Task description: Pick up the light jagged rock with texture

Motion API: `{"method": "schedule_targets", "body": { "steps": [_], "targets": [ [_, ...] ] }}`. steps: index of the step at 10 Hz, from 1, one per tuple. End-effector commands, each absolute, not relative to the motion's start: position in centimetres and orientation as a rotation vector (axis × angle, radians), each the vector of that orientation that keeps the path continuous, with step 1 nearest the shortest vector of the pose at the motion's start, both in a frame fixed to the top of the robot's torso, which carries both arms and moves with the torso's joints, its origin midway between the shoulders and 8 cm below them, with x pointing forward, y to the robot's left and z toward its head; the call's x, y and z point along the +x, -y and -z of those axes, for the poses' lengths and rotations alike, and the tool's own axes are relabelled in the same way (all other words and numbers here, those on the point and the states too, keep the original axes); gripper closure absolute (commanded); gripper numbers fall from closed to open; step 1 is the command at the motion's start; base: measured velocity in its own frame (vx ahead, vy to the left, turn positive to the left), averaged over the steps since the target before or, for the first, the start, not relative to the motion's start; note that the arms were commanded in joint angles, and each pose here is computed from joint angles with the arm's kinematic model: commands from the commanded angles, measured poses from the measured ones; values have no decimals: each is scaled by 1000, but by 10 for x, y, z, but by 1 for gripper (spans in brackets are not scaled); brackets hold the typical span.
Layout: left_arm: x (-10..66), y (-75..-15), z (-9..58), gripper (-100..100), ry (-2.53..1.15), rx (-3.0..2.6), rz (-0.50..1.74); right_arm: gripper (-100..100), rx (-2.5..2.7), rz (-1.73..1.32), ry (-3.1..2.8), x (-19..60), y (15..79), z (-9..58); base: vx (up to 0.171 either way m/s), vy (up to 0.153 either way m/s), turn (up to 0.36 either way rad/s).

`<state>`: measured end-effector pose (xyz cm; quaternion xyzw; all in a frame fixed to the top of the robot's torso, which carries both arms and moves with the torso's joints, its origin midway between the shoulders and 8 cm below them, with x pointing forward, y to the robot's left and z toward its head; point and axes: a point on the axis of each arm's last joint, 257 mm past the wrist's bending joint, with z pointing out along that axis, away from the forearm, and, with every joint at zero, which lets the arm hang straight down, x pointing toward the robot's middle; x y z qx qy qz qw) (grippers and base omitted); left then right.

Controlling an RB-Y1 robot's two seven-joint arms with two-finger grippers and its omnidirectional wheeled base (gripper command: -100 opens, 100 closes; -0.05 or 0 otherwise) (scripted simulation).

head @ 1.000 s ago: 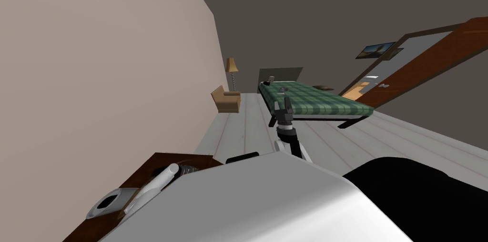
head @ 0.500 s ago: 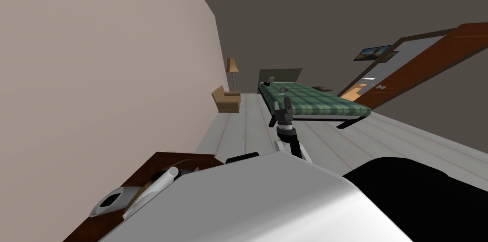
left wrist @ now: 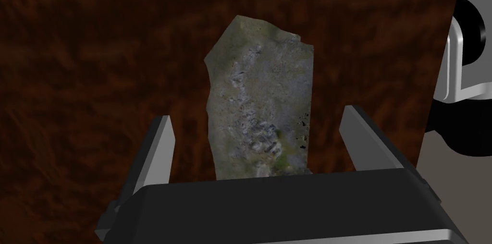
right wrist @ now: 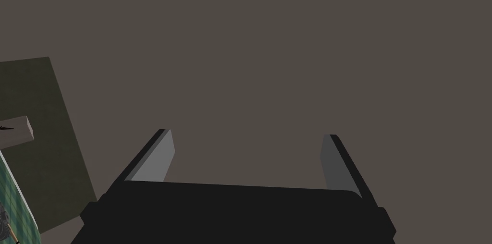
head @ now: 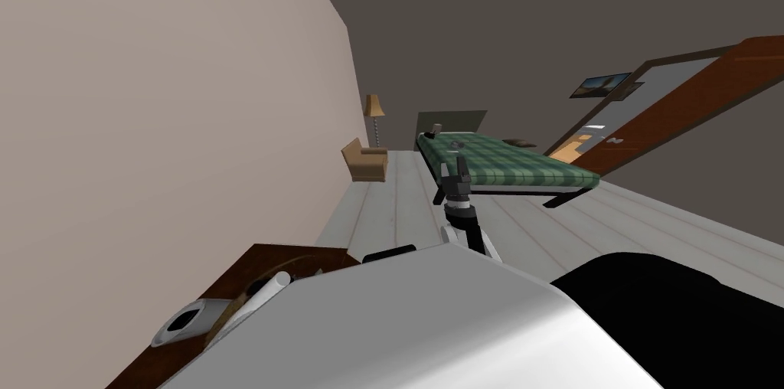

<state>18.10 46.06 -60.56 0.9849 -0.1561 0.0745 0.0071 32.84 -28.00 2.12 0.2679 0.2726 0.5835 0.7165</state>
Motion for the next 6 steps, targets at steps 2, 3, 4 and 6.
{"method": "schedule_targets", "body": {
  "steps": [2, 3, 4, 6],
  "targets": [
    [178, -448, 617, -100, 503, 3080, -234, 0, 593, -1291, -603, 328, 280, -21, 30, 37, 13],
    [176, -442, 621, -100, 508, 3079, -234, 0, 593, -1292, -603, 328, 280, -21, 0, 0, 0],
    [178, -445, 618, -100, 505, 3079, -233, 0, 593, -1292, -603, 328, 280, -21, 0, 0, 0],
    [178, -446, 618, 100, 506, 3081, -236, 0, 593, -1292, -603, 328, 280, -21, 0, 0, 0]
  ]
}}
